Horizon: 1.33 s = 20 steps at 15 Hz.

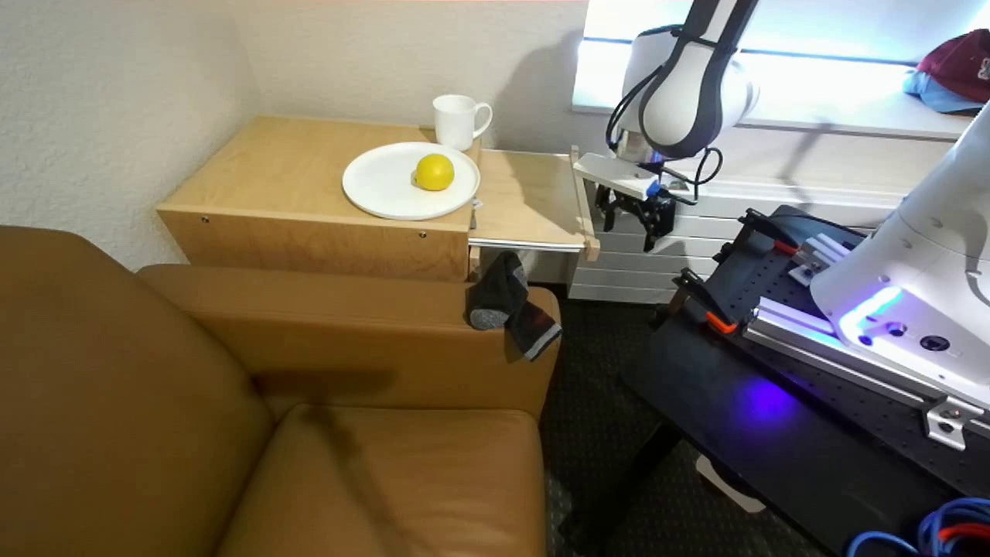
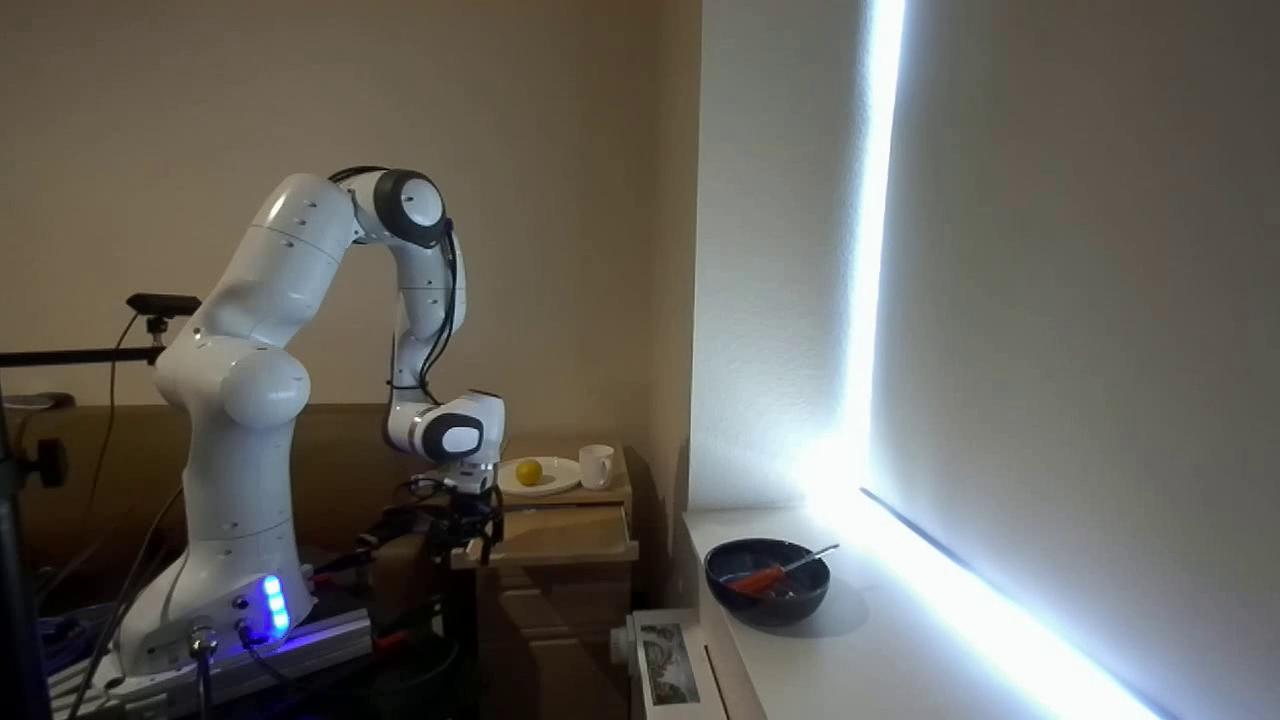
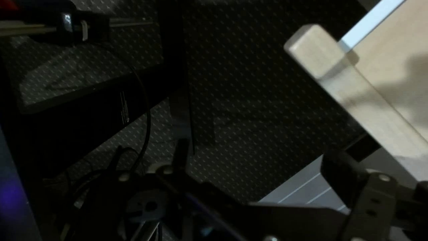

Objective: Open the trash can

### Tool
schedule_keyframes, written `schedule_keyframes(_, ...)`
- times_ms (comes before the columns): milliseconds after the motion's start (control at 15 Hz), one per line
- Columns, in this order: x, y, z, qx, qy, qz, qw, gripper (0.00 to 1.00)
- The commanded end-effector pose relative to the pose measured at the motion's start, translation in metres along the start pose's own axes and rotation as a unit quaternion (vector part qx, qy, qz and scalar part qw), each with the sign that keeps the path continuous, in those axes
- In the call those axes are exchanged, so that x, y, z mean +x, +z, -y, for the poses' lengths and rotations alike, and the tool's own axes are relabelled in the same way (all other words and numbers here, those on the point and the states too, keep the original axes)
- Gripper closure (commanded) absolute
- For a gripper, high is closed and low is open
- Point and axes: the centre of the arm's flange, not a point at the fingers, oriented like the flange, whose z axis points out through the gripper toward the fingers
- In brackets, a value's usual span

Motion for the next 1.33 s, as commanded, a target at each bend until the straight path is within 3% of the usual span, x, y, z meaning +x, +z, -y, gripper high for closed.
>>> schedule_keyframes(0, 0.001, 0.01, 0.002, -0.009, 0.007, -0.002, 0.9999, 0.0)
schedule_keyframes(333, 0.014, 0.043, 0.003, -0.002, 0.081, -0.003, 0.9967, 0.0)
schedule_keyframes(467, 0.023, 0.048, 0.01, 0.023, 0.11, 0.01, 0.9936, 0.0)
schedule_keyframes(800, 0.027, 0.034, 0.04, 0.071, 0.196, 0.108, 0.972, 0.0)
schedule_keyframes(1267, -0.013, 0.019, 0.089, 0.105, 0.198, 0.203, 0.9532, 0.0)
